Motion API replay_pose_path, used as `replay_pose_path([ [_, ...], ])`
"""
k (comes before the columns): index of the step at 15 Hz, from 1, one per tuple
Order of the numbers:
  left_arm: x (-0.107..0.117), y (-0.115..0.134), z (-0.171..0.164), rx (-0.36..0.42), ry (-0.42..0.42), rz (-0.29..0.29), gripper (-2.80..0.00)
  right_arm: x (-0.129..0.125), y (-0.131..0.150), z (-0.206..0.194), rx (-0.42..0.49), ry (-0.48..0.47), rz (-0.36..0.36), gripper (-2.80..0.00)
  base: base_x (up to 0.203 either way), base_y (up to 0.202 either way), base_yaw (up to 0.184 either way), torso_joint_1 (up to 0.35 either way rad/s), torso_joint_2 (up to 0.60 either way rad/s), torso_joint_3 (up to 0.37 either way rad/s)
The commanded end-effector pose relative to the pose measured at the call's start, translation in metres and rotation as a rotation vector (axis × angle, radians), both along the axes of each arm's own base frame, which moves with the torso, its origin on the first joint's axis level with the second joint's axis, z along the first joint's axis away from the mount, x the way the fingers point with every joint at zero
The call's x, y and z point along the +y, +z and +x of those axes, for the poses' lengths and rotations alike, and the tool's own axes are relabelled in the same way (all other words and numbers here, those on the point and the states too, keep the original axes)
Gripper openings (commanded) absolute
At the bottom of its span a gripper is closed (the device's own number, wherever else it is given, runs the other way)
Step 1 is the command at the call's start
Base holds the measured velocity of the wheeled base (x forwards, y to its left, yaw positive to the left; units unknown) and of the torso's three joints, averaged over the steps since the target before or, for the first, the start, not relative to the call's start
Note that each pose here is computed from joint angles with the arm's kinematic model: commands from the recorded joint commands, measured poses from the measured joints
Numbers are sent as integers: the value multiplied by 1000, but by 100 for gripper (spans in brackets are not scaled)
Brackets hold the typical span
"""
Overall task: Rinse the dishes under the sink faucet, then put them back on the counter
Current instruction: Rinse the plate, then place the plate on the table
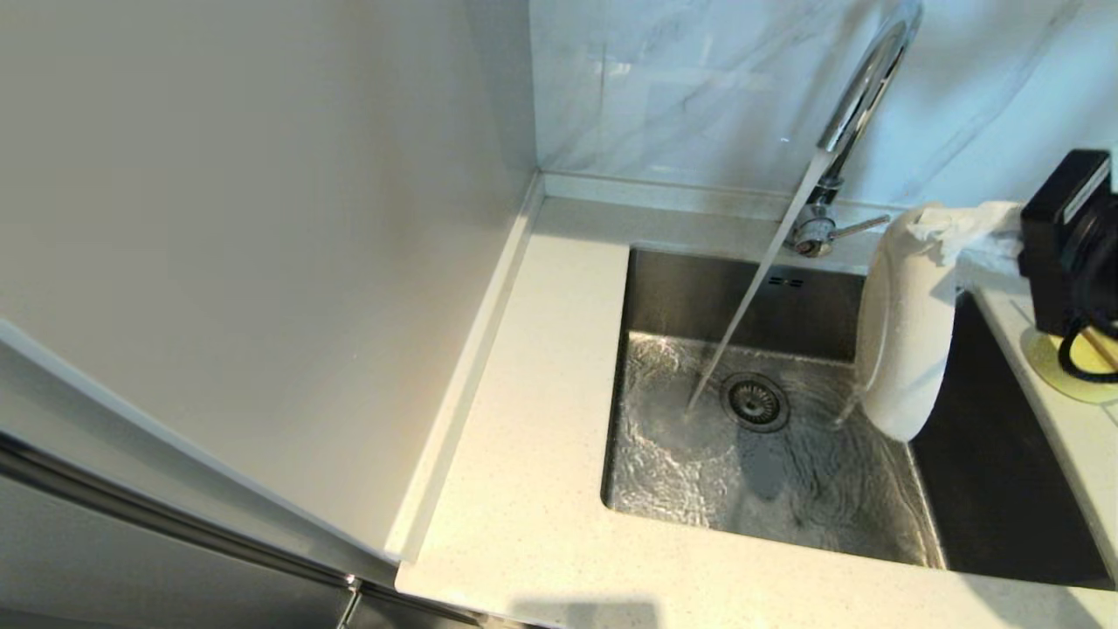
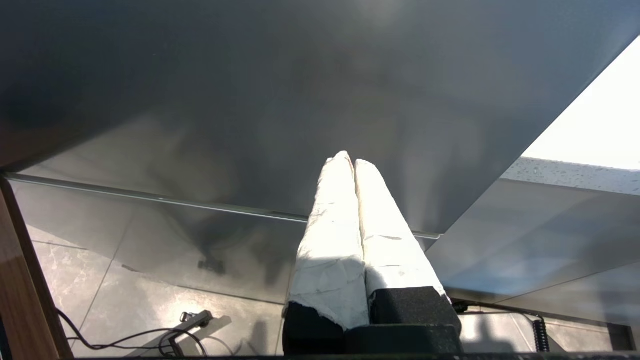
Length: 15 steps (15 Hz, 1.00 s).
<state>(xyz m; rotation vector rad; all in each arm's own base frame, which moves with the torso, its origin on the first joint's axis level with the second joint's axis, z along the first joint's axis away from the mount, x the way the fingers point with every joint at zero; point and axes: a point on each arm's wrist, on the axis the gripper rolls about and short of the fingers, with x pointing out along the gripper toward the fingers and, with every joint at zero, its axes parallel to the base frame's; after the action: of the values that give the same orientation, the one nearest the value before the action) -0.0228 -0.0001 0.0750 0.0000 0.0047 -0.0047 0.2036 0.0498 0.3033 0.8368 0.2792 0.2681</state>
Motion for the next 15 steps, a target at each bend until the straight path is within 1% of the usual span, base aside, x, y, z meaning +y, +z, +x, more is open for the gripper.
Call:
replay_pose_path([
  [1, 0, 0, 0, 0, 0, 0, -280, 0, -31, 7, 103, 3, -12, -280, 0, 0, 0, 0, 0, 0],
  [2, 0, 0, 0, 0, 2, 0, -280, 1, -44, 12, 130, 10, -19, -280, 0, 0, 0, 0, 0, 0],
  [3, 0, 0, 0, 0, 2, 0, -280, 1, -44, 12, 116, 12, -24, -280, 0, 0, 0, 0, 0, 0],
  [4, 0, 0, 0, 0, 2, 0, -280, 0, -30, 8, 66, 15, -38, -280, 0, 0, 0, 0, 0, 0],
  [5, 0, 0, 0, 0, 2, 0, -280, -2, -7, 1, -1, 11, -54, -280, 0, 0, 0, 0, 0, 0],
  [7, 0, 0, 0, 0, 2, 0, -280, -6, 45, -14, -118, -44, -81, -280, 0, 0, 0, 0, 0, 0],
  [8, 0, 0, 0, 0, 2, 0, -280, -9, 61, -22, -138, -90, -127, -280, 0, 0, 0, 0, 0, 0],
  [9, 0, 0, 0, 0, 1, 0, -280, -11, 69, -27, -156, -116, -159, -280, 0, 0, 0, 0, 0, 0],
  [10, 0, 0, 0, 0, 2, 0, -280, -11, 68, -28, -150, -129, -184, -280, 0, 0, 0, 0, 0, 0],
  [11, 0, 0, 0, 0, 1, 0, -280, -11, 55, -25, -106, -133, -218, -280, 0, 0, 0, 0, 0, 0],
  [12, 0, 0, 0, 0, 2, 0, -280, -10, 33, -21, -34, -129, -253, -280, 0, 0, 0, 0, 0, 0],
  [13, 0, 0, 0, 0, 1, 0, -280, -9, 5, -18, 52, -119, -290, -280, 0, 0, 0, 0, 0, 0],
  [14, 0, 0, 0, 0, 2, 0, -280, -8, -16, -17, 101, -109, -320, -280, 0, 0, 0, 0, 0, 0],
  [15, 0, 0, 0, 0, 0, 0, -280, -8, -24, -19, 107, -107, -342, -280, 0, 0, 0, 0, 0, 0],
])
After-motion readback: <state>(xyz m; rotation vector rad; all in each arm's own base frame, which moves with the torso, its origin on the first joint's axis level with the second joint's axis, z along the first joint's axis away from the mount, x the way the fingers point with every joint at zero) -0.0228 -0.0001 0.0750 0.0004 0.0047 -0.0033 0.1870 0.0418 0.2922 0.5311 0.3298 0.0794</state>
